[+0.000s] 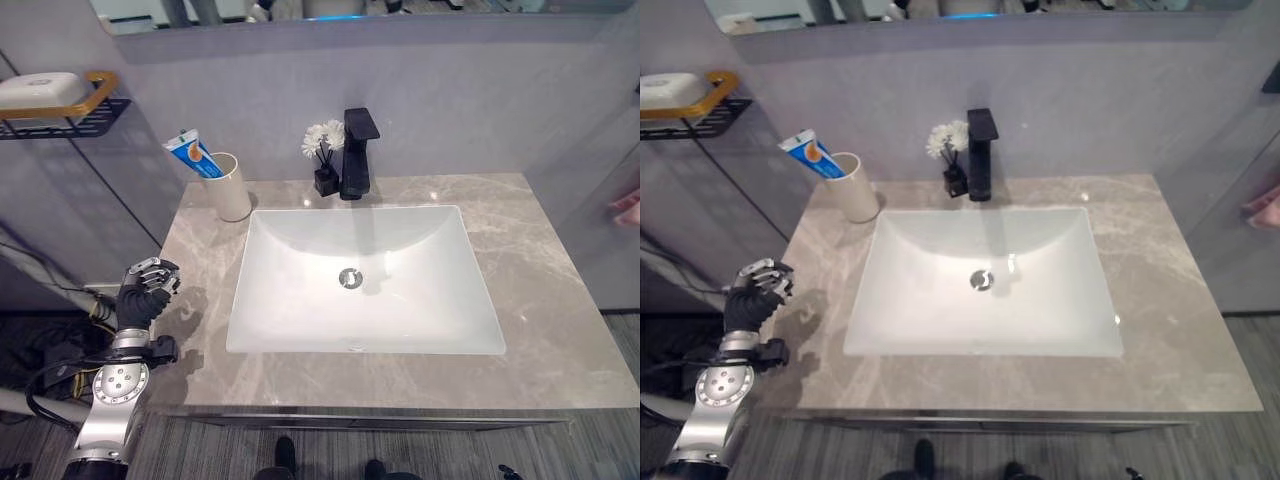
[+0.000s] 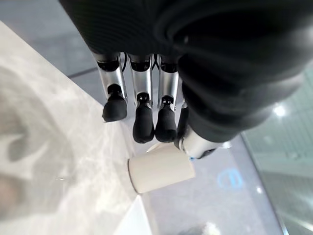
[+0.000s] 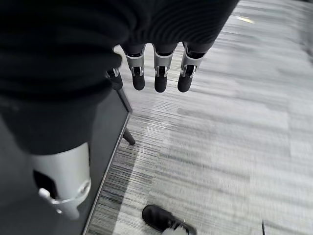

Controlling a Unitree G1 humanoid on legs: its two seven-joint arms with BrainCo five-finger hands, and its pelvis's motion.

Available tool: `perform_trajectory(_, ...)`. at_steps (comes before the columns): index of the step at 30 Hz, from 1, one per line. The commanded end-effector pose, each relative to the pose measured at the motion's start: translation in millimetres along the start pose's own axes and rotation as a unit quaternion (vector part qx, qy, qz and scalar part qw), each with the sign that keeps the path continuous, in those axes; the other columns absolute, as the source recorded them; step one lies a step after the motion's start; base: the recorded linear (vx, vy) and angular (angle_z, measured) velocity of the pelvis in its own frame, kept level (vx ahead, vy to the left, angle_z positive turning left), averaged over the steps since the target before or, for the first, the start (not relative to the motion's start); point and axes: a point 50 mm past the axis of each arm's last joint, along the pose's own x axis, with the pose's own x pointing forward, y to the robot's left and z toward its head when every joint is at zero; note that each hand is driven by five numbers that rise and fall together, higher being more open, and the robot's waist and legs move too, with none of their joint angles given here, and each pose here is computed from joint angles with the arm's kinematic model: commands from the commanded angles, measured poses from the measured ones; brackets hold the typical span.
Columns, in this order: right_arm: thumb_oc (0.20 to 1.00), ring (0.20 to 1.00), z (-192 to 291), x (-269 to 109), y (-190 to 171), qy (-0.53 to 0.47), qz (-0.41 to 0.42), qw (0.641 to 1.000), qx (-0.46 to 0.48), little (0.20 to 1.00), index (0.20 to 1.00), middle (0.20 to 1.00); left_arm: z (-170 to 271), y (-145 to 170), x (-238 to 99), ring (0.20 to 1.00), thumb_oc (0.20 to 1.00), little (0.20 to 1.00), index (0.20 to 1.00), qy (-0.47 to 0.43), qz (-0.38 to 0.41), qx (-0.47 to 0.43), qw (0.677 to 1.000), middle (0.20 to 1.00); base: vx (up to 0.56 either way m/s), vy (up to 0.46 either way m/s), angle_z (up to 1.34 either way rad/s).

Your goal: Put brush and paste in cup on sink, flatten towel.

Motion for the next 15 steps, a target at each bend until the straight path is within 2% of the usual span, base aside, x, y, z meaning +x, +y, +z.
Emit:
perform_trajectory(1,1.0,1.0,-4,0,-1,0.009,0.0,1.0,-0.018,1.0,1.0,1.0,31,26,3,0.2,0.2,0.2,0.2,-0.075,0.02,0.029,0.997,0.2,0.06,0.134,-0.16)
perform_trajectory(9,1.0,1.0,-6,-2,6,0.01,0.02,0.999,-0.039,1.0,1.0,1.0,20,41,-2,0.2,0.2,0.2,0.2,-0.038,0.035,0.043,0.998,0.2,0.04,0.064,-0.08)
perform_trajectory(15,1.0,1.0,-3,-1,5,0.004,0.03,0.998,-0.06,1.0,1.0,1.0,7,45,6,0.2,0.2,0.2,0.2,0.004,0.015,0.002,1.0,0.2,0.02,0.008,-0.13)
